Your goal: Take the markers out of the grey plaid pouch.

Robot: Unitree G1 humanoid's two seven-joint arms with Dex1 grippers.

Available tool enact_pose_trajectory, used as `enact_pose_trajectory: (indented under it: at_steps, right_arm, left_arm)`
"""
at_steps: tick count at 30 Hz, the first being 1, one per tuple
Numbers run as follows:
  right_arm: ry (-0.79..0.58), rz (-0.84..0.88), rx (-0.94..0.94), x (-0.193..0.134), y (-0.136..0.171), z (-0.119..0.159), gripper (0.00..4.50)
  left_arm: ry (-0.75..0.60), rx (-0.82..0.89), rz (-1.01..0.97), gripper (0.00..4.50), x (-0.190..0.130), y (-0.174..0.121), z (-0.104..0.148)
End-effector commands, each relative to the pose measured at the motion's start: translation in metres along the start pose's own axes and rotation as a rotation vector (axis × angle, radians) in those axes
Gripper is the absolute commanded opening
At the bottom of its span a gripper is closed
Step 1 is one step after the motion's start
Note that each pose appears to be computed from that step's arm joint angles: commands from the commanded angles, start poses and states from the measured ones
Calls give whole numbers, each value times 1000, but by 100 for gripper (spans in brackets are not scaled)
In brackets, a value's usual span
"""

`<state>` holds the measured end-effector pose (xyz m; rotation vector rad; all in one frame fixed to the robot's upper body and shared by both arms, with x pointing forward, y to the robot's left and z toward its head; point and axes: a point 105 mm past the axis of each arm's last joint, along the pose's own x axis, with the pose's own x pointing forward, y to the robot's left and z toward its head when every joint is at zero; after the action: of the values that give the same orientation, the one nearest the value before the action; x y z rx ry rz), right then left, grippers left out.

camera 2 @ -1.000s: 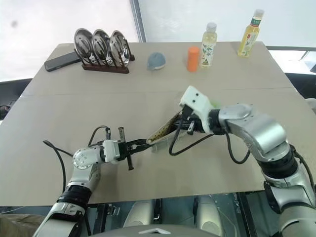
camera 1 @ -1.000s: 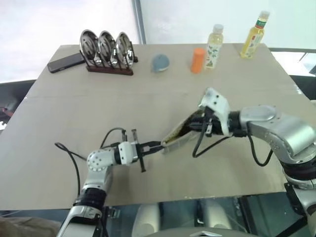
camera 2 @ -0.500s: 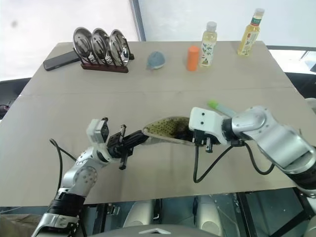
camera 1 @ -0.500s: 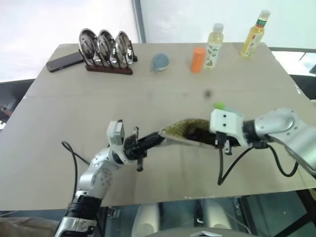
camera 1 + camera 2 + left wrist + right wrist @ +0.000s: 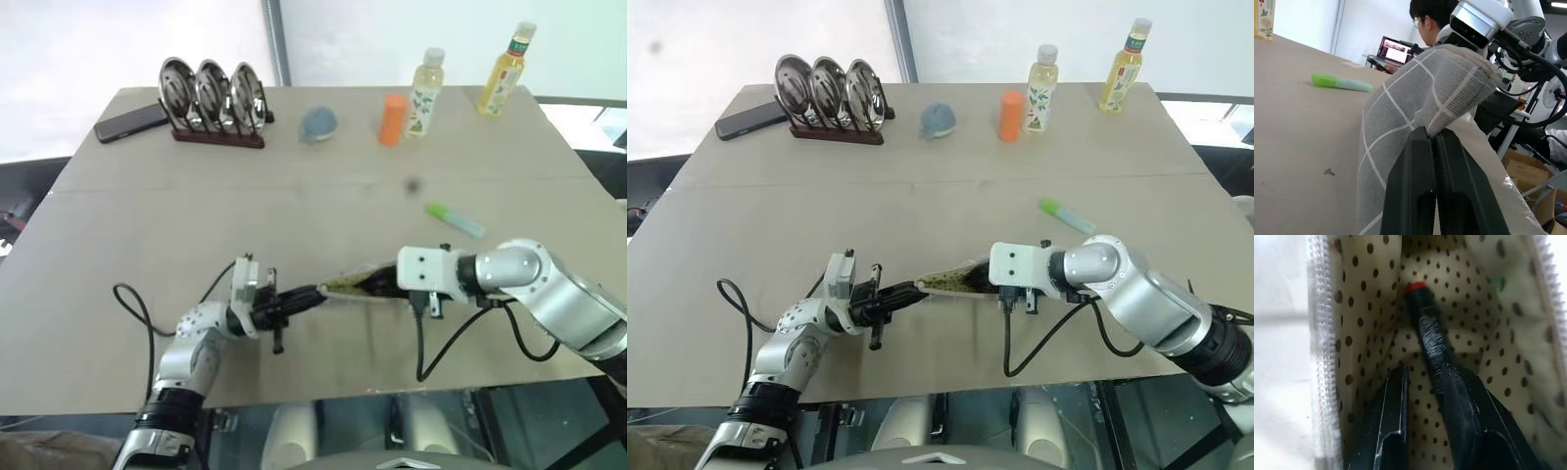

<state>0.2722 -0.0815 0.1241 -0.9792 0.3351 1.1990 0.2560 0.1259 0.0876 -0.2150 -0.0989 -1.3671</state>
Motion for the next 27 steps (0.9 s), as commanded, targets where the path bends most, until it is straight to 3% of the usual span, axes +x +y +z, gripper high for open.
enact_pose_trajectory:
  at_steps: [1, 11, 17, 20, 22, 23, 27]
  right_arm:
    - [-5, -45, -63, 5, -6, 2, 112]
    - [-11, -139, -231, 29, -33, 9, 112]
    - [-66, 1, -162, 11, -20, 20, 112]
    - [-98, 20, -142, -11, -19, 32, 198]
    - [-101, 6, -109, -22, -20, 38, 295]
    - [-87, 21, -109, -26, -17, 38, 313]
    - [-47, 27, -109, -28, -13, 37, 313]
  left_arm:
    - [1, -35, 31, 0, -6, -2, -12]
    - [-49, -146, 48, 0, -3, 0, -12]
    - [-97, -288, 39, 0, 1, -3, -5]
    - [-156, -382, -7, 0, 3, -10, 5]
    - [-165, -478, -72, 0, 2, -20, 9]
    - [-155, -518, -101, 0, 2, -24, 9]
    - [-110, -545, -100, 0, 0, -26, 1]
